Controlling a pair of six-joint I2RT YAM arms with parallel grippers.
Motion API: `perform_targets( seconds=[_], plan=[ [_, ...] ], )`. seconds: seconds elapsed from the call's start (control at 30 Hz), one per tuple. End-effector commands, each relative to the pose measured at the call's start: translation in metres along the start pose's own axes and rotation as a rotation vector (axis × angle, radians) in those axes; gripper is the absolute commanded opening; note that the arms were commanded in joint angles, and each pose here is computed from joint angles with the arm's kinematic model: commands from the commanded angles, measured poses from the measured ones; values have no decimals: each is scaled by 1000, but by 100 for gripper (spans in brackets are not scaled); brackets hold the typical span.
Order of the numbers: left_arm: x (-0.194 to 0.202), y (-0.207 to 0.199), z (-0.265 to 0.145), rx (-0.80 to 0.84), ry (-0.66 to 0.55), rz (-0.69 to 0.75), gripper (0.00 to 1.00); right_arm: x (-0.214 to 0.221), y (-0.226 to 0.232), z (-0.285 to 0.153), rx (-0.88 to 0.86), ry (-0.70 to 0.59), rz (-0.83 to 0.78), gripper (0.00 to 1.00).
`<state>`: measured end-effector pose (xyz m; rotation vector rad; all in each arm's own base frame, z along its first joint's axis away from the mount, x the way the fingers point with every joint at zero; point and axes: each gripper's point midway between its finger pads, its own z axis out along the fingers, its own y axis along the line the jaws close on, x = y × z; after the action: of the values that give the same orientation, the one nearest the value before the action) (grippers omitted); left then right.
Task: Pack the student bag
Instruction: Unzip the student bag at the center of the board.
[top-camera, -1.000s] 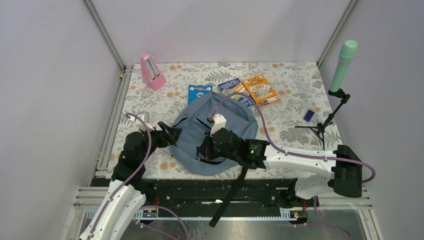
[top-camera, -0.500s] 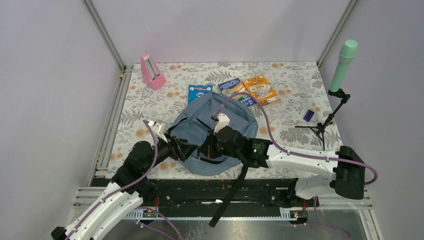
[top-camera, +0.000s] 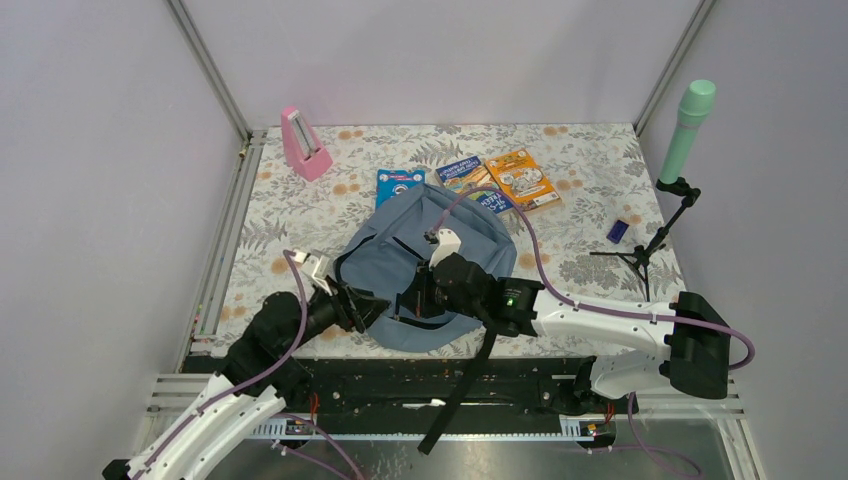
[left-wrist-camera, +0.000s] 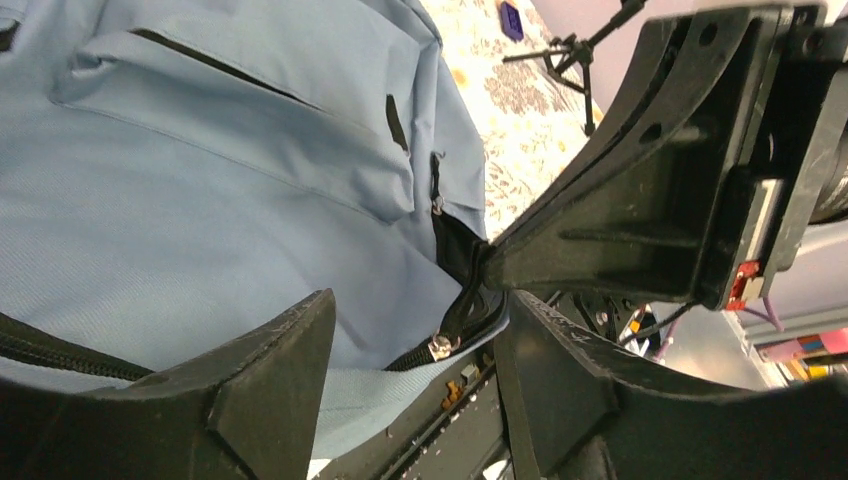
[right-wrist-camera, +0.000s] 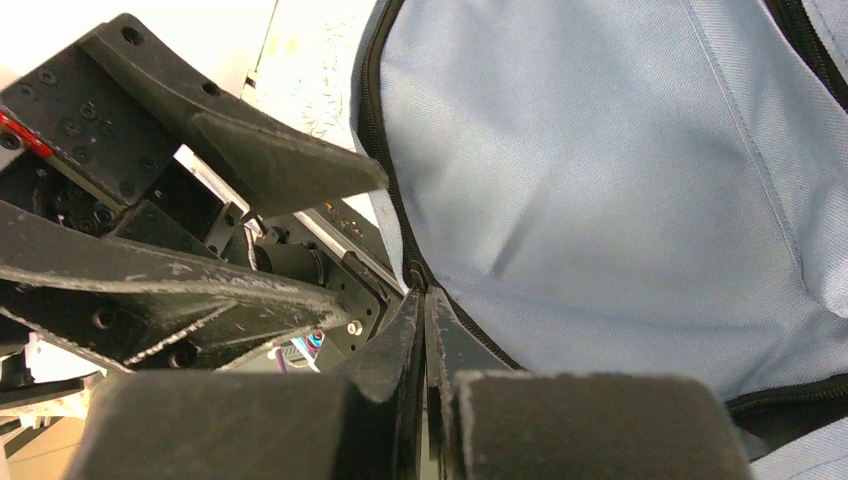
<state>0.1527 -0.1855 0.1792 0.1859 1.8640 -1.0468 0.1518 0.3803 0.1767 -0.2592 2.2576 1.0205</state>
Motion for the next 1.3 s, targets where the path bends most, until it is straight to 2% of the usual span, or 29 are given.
perform_targets(
  seconds=[0.0,0.63,1.17,1.27],
  plan=[
    [-4,-14,-3,42,5,10,64,-23,14,-5,-49,-78,29,0],
    [7,-35,27,116,95,73,63,-24,14,-7,-48,-75,24,0],
    [13,-35,41,83,101,78,31,-25,17,-9,-56,-74,21,0],
    [15,-36,43,79,107,83,17,-25,17,-9,-55,-75,19,0]
  ],
)
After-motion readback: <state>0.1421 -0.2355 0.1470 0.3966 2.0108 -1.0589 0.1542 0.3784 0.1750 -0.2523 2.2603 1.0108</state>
